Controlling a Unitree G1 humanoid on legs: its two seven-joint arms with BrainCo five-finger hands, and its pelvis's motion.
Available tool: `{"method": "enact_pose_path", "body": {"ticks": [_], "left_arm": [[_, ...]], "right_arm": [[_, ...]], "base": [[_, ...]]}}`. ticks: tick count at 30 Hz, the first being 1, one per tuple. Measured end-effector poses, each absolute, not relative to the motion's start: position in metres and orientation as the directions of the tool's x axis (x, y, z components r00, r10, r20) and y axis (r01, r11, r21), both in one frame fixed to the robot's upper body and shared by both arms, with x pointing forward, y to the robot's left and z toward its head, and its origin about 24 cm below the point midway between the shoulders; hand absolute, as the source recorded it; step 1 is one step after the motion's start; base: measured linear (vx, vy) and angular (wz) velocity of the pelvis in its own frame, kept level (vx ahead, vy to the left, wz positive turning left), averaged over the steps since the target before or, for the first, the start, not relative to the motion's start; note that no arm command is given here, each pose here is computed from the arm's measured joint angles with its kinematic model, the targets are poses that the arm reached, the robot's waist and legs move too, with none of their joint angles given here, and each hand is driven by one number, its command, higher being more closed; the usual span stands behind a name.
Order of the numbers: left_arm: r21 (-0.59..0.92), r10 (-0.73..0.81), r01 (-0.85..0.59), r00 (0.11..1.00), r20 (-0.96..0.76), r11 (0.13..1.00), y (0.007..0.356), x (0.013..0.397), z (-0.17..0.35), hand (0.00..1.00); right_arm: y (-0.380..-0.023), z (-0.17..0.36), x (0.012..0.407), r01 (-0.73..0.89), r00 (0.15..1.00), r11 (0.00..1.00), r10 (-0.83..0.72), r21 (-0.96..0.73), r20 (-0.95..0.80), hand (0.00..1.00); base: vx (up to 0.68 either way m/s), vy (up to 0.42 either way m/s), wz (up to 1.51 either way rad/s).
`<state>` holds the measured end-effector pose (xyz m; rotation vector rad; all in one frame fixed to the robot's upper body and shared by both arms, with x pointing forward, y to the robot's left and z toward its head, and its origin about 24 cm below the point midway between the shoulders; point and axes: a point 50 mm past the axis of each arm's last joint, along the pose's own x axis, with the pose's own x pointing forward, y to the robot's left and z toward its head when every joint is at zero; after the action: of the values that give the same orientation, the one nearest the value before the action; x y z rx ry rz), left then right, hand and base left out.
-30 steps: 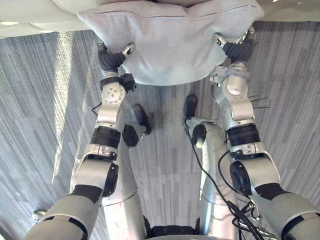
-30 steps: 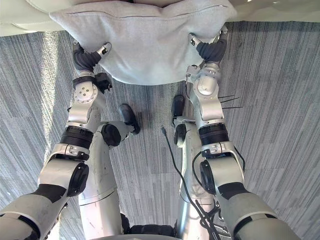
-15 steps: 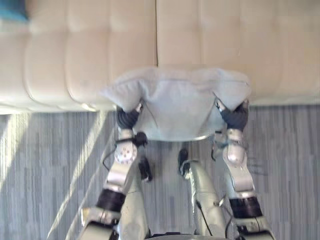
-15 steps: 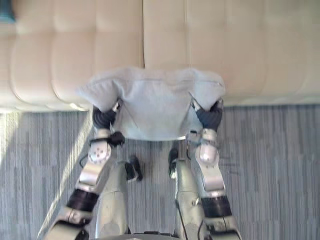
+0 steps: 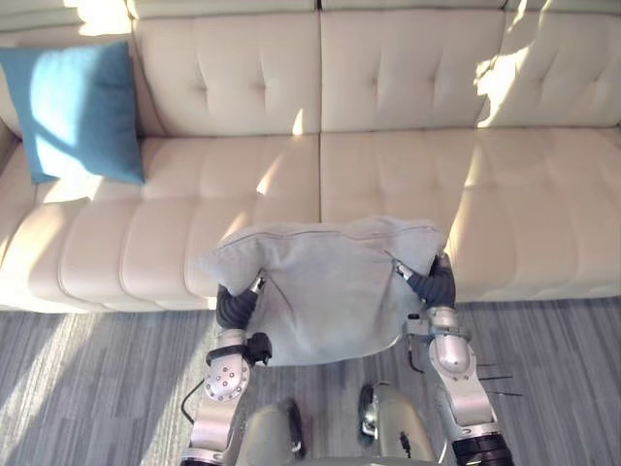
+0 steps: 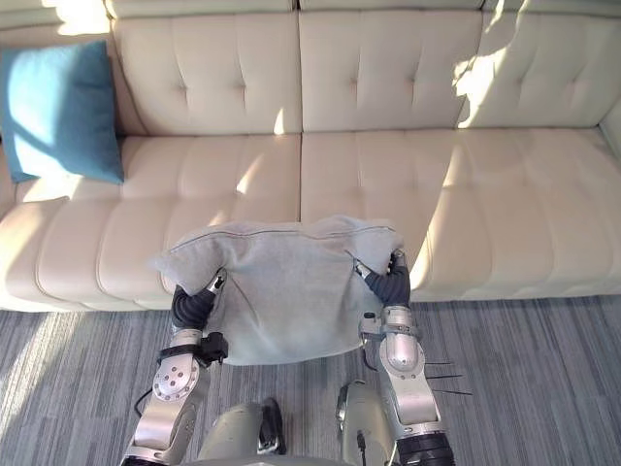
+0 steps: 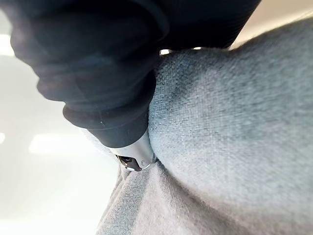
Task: Pick up cushions and gather them together orderly.
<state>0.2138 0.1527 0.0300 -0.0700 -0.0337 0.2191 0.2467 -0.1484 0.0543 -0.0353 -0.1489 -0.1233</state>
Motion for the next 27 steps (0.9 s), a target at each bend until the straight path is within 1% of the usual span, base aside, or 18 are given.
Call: {"method": "enact_pose_path", "body": {"ticks": [5,11,14,16,18,19,20,22,23,27], "left_arm": [[-0.075,0.202,-0.200,0.979,0.023,0.977,0.151,0.214,0.030,1.00],[-0.103,0.111,-0.114,0.993,-0.034,0.988,0.131,0.214,0.017,1.00],[-0.112,0.088,-0.090,0.996,-0.019,0.990,0.128,0.213,0.020,1.00],[-0.119,0.079,-0.078,0.997,0.009,0.990,0.127,0.216,0.026,1.00],[-0.125,0.073,-0.071,0.997,0.008,0.990,0.124,0.216,0.026,1.00],[-0.137,0.061,-0.060,0.998,0.005,0.989,0.119,0.214,0.026,1.00],[-0.119,0.056,-0.055,0.998,0.008,0.991,0.121,0.217,0.026,1.00],[-0.070,0.057,-0.056,0.998,0.019,0.996,0.130,0.220,0.027,1.00],[-0.052,0.083,-0.082,0.996,0.014,0.995,0.136,0.219,0.026,1.00],[-0.045,0.137,-0.135,0.990,0.046,0.990,0.146,0.227,0.032,1.00]], "right_arm": [[-0.153,0.051,0.244,0.135,0.983,0.990,-0.129,-0.030,0.134,1.00],[-0.176,0.042,0.230,0.182,0.980,0.979,-0.174,-0.087,0.097,1.00],[-0.176,0.064,0.222,0.200,0.964,0.978,-0.186,-0.059,0.190,1.00],[-0.175,0.080,0.226,0.207,0.947,0.977,-0.190,-0.040,0.259,1.00],[-0.177,0.081,0.226,0.218,0.944,0.975,-0.200,-0.041,0.262,1.00],[-0.180,0.079,0.226,0.223,0.945,0.973,-0.203,-0.054,0.256,1.00],[-0.178,0.074,0.231,0.224,0.950,0.973,-0.208,-0.045,0.232,1.00],[-0.172,0.063,0.237,0.222,0.959,0.975,-0.213,-0.028,0.186,1.00],[-0.167,0.057,0.244,0.200,0.969,0.979,-0.192,-0.037,0.156,1.00],[-0.152,0.063,0.264,0.151,0.976,0.988,-0.141,-0.043,0.167,1.00]], "base": [[0.27,-0.033,0.17],[0.45,-0.091,0.15],[0.37,0.007,-0.15],[0.22,0.124,-0.40],[0.17,0.190,-0.39],[0.22,0.253,-0.32],[0.22,0.297,-0.16],[0.15,0.237,-0.04],[0.08,0.147,-0.23],[0.03,0.060,-0.30]]}}
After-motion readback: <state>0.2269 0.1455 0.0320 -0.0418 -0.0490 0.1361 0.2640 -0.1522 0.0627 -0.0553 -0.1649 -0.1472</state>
